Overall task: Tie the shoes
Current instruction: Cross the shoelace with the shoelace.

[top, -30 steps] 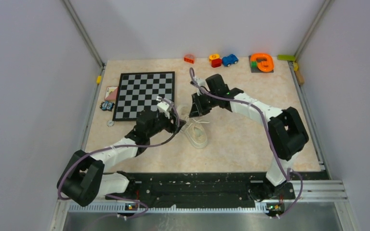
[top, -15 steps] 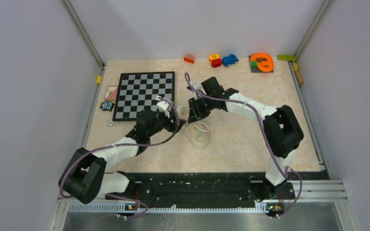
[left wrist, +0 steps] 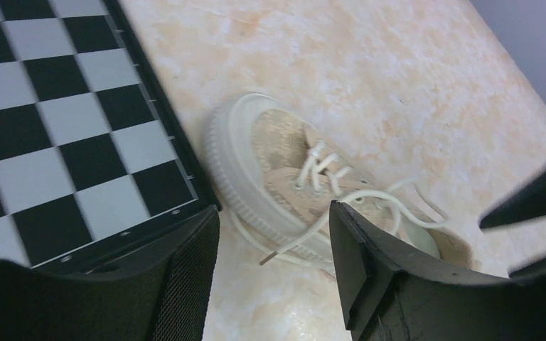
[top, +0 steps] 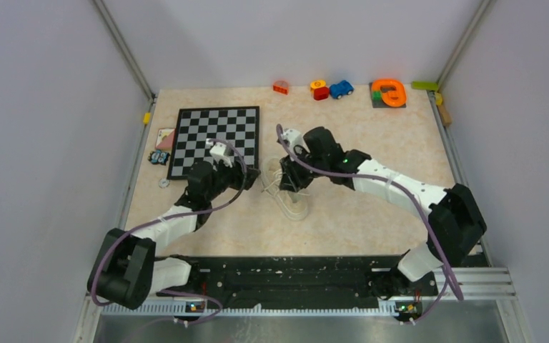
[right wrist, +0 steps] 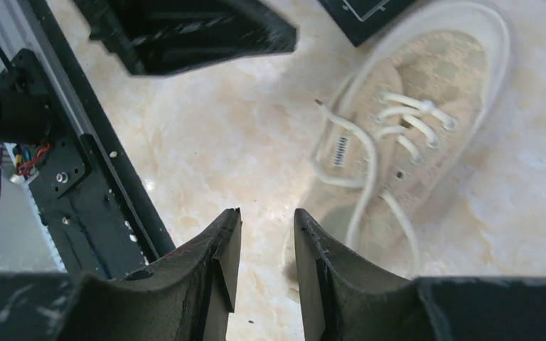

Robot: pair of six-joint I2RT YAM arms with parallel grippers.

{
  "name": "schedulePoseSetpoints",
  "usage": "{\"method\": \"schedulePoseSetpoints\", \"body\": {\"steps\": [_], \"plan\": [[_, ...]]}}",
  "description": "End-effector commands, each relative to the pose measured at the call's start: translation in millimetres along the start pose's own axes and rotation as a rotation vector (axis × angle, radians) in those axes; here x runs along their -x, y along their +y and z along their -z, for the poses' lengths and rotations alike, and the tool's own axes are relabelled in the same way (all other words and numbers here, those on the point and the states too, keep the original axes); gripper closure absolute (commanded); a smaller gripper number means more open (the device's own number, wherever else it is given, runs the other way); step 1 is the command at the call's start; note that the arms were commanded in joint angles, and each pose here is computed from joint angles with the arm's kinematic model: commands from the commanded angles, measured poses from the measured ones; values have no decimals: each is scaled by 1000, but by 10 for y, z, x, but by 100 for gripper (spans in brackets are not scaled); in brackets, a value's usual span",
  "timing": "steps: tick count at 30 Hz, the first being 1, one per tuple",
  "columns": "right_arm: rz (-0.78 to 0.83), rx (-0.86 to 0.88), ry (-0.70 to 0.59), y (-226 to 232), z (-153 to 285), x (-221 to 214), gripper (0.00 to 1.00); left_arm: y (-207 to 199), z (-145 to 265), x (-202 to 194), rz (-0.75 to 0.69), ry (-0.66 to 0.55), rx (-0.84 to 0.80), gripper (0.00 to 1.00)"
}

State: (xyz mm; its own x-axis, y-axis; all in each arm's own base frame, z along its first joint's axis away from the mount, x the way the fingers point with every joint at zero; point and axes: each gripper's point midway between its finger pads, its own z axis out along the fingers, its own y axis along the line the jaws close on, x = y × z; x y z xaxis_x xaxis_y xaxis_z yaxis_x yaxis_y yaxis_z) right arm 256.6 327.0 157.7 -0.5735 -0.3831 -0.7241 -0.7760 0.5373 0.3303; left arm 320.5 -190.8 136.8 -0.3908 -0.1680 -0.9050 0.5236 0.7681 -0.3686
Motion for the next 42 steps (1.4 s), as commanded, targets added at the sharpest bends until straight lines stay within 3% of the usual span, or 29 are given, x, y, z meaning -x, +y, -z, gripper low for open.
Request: {"method": "schedulePoseSetpoints", "body": {"steps": [1,6,12,21,26,42], "plan": [[170,-18,-85,297,-87,191,65,248,156,225,157,-74,87,39],[338,-90,-72,538,-240,174,57,552,259,193,264,-59,187,36],[508,-137,114,523,-542,-42,57,876,444,169,386,-23,344,34],[603,-326,278,213,-871,-33,58,1168,765,211,449,-106,495,34],[663,-375,368,197,-1057,-122,62,1173,803,236,447,-120,498,34],[754,-619,559,-292,-1159,-450,63,1163,827,229,437,-133,495,34]]}}
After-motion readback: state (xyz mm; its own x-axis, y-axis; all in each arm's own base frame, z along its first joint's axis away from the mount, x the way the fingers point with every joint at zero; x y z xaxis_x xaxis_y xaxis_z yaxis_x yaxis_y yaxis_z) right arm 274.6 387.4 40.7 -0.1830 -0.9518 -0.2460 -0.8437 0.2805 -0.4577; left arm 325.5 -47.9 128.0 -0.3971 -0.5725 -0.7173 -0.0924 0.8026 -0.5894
